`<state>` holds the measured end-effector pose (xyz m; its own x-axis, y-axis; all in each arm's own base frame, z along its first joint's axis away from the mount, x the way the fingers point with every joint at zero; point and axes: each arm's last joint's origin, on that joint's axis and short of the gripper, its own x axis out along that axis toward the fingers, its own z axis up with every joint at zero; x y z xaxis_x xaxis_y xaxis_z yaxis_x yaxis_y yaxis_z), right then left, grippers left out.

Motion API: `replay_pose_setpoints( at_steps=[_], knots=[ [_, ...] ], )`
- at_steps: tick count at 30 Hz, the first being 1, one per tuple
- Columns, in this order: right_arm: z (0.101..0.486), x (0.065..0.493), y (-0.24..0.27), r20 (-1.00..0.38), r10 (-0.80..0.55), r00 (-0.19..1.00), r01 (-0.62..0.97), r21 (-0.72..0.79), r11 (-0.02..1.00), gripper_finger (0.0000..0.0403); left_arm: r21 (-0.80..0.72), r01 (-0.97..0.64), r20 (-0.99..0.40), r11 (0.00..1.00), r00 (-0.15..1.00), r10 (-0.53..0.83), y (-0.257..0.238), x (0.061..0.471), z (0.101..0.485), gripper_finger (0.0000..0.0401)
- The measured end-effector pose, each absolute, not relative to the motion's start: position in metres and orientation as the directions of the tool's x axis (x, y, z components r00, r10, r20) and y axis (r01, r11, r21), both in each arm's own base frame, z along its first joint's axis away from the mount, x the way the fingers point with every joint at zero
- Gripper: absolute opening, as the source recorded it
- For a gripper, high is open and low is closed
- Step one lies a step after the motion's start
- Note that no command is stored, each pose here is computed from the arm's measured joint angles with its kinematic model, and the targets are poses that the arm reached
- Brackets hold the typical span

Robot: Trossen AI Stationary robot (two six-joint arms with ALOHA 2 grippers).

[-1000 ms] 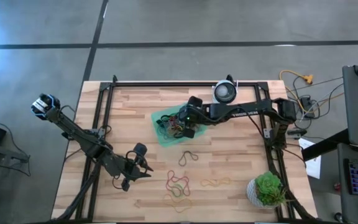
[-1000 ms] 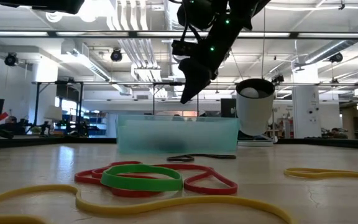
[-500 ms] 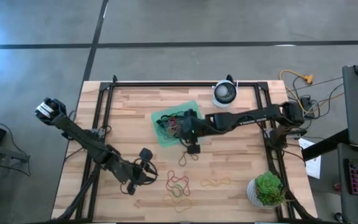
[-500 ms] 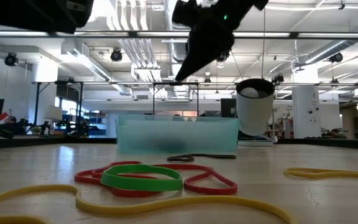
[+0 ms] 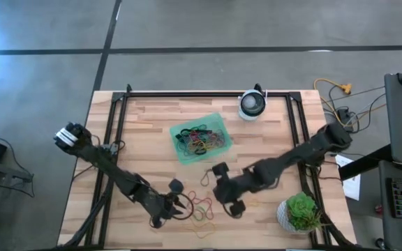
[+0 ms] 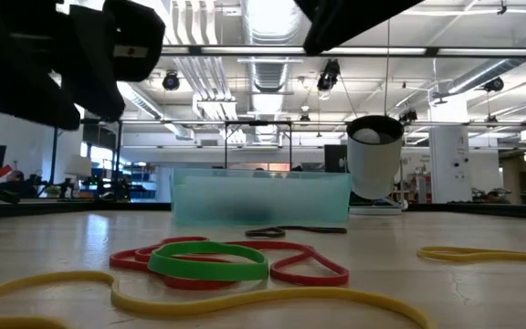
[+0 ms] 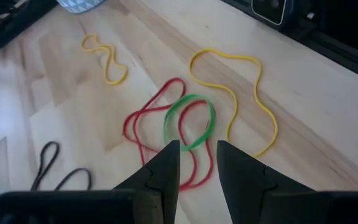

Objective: Pick and place rubber bands into bin
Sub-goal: Put the green rubber band into the green bin

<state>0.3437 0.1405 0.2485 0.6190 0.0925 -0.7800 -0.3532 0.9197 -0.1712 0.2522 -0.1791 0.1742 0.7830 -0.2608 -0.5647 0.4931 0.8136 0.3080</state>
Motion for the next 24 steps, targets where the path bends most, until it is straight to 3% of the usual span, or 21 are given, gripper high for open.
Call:
replay_pose_setpoints(
  at_steps=[6,15,24],
  knots=[
    [0.243,0.326,0.173,-0.770,0.042,0.637,-0.339,-0.230,0.912,0.0074,0.304,0.504,-0.574,0.808,0.774,-0.267,-0.189,0.265,0.163,0.0091],
    [0.244,0.311,0.201,-0.727,0.029,0.686,-0.330,-0.275,0.903,0.0063,0.175,0.637,-0.602,0.751,0.673,-0.430,-0.202,0.286,0.162,0.0091],
    [0.242,0.304,0.211,-0.722,0.050,0.690,-0.343,-0.265,0.901,0.0059,0.165,0.603,-0.655,0.780,0.658,-0.370,-0.191,0.308,0.156,0.0091]
  ],
)
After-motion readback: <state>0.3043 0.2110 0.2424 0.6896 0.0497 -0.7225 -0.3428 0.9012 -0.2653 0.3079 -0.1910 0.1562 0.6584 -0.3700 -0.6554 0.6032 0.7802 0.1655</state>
